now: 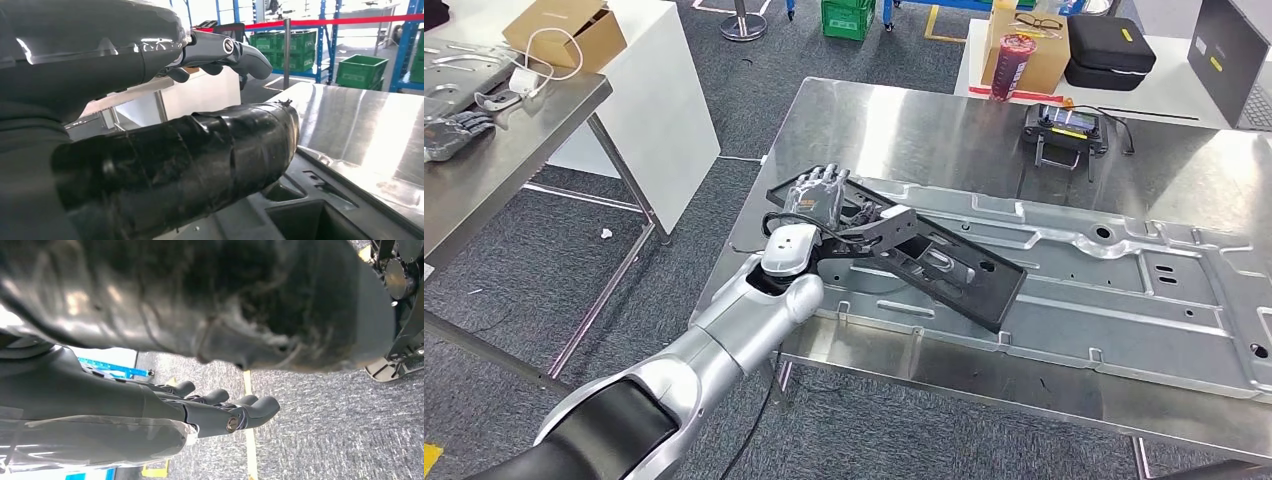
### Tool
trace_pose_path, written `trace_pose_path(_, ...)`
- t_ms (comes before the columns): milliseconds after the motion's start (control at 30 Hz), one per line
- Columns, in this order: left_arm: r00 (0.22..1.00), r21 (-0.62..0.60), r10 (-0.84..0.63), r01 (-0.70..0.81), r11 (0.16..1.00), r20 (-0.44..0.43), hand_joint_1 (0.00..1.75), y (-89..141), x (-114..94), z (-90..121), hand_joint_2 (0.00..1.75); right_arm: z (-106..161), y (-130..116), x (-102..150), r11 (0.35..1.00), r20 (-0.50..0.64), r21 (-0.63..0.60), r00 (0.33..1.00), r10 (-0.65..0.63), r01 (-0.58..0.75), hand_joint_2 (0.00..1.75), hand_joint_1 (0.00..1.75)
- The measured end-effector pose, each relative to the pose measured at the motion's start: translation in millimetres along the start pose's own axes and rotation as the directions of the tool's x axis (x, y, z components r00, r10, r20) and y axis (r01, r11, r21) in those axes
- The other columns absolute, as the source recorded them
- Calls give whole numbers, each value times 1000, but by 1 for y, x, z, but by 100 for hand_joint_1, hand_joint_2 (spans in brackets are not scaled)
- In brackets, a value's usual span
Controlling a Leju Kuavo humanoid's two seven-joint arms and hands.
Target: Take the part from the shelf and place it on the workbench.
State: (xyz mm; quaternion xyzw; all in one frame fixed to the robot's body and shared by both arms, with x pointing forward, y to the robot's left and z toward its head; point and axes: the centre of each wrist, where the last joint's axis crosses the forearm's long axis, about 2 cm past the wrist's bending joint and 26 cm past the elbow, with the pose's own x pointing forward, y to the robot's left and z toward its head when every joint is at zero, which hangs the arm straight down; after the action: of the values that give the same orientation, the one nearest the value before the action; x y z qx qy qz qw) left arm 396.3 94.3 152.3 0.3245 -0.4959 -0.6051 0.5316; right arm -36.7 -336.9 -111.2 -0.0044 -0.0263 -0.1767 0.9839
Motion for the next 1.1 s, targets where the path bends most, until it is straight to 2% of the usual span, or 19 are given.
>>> trace_pose_path(100,998,74,34,-38,997,51,0,1,3,1,0,0,0,0,1000,1,-8,1000,2,-2,0,0)
trace_pose_path(200,987,255,101,-131,958,127,0,1,7,5,0,0,1,-2,1000,5,-21,1000,2,-2,0,0)
trace_pose_path(267,979,330,128,-176,928,160,0,1,8,7,0,0,3,-3,1000,8,-25,1000,3,-3,0,0)
trace_pose_path(600,970,392,153,-216,894,186,0,3,7,10,0,0,7,-6,1000,7,-18,1000,8,-8,0,0)
trace_pose_path(833,979,494,111,-182,850,170,0,45,-15,1,0,0,5,-11,1000,-19,-13,1000,15,-15,0,0)
trace_pose_path(967,982,530,99,-170,831,159,0,57,-24,0,0,0,5,-12,1000,-23,-3,1000,18,-18,0,0)
trace_pose_path(1100,991,597,86,-131,791,104,0,76,-51,-2,0,1,3,-13,999,-35,29,999,26,-25,0,0)
